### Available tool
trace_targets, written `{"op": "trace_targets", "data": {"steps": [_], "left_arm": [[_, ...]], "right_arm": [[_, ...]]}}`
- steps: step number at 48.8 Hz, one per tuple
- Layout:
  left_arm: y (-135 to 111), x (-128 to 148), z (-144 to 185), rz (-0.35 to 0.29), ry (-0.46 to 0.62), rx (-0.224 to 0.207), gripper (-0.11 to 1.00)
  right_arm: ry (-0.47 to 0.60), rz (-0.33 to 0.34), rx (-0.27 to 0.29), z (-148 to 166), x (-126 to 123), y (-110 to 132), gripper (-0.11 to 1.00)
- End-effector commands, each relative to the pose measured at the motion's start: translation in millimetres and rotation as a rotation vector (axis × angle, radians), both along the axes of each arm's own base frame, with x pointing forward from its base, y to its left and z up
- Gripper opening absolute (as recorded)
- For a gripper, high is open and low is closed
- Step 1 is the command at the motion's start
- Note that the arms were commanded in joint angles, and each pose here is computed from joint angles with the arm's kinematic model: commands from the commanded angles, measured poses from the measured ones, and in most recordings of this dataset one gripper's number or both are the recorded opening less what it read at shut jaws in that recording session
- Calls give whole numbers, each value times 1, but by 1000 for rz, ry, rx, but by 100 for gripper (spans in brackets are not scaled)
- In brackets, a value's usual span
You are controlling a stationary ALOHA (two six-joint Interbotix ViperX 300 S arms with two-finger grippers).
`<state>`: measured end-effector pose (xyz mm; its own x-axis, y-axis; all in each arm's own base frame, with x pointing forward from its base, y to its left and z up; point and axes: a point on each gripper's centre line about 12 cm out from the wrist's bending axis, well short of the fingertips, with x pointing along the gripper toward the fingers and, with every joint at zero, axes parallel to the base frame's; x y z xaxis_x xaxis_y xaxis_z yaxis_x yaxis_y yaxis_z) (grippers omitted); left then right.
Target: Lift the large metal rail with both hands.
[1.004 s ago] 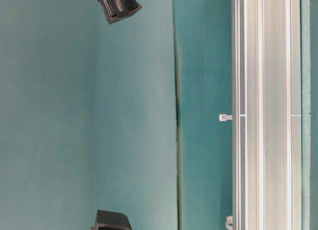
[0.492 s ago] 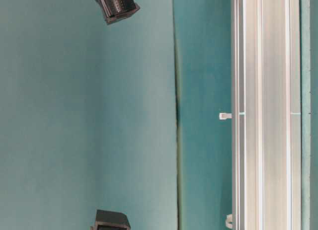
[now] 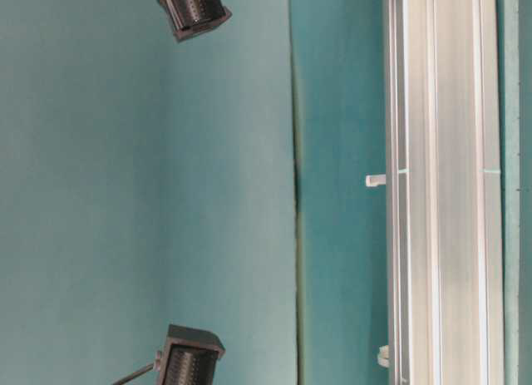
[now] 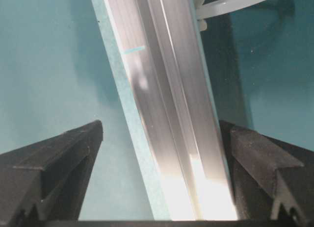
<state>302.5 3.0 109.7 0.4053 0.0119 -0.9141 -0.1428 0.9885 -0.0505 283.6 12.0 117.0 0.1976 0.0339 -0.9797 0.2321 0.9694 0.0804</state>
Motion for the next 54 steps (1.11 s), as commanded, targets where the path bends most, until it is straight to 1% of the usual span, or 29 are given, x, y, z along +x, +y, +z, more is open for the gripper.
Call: {"op": "trace_targets", "data": {"steps": [1,3,6,8,9,18,22,25,35,43,47,54], "left_arm": [[6,3,13,15,-46,3,64],[6,2,17,10,-58,5,76],[6,1,20,1,-69,10,91],[5,0,22,-9,-70,14,96],[5,0,23,-13,-70,16,97],[-1,-11,37,-42,-45,22,95],[-3,-16,52,-47,-72,21,95],[-5,-20,66,-46,-112,19,95],[-7,-39,114,-60,-290,24,95],[-6,-67,144,-59,-434,28,95],[-6,-82,157,-53,-524,25,95],[-5,-106,189,-48,-721,23,95]], "right_arm": [[-18,0,4,4,4,2,92],[-20,-2,5,4,4,2,92],[-29,-2,5,7,5,2,92],[-35,-2,4,9,5,1,92],[-38,-2,4,10,5,1,92],[-113,-19,3,34,6,-4,92],[-167,-25,5,51,3,-5,92],[-208,-24,4,63,1,-5,92],[-349,-29,7,101,-10,-6,92],[-466,-46,6,125,-25,-11,92],[-544,-51,4,138,-31,-12,92],[-701,-56,3,158,-44,-13,92]]}}
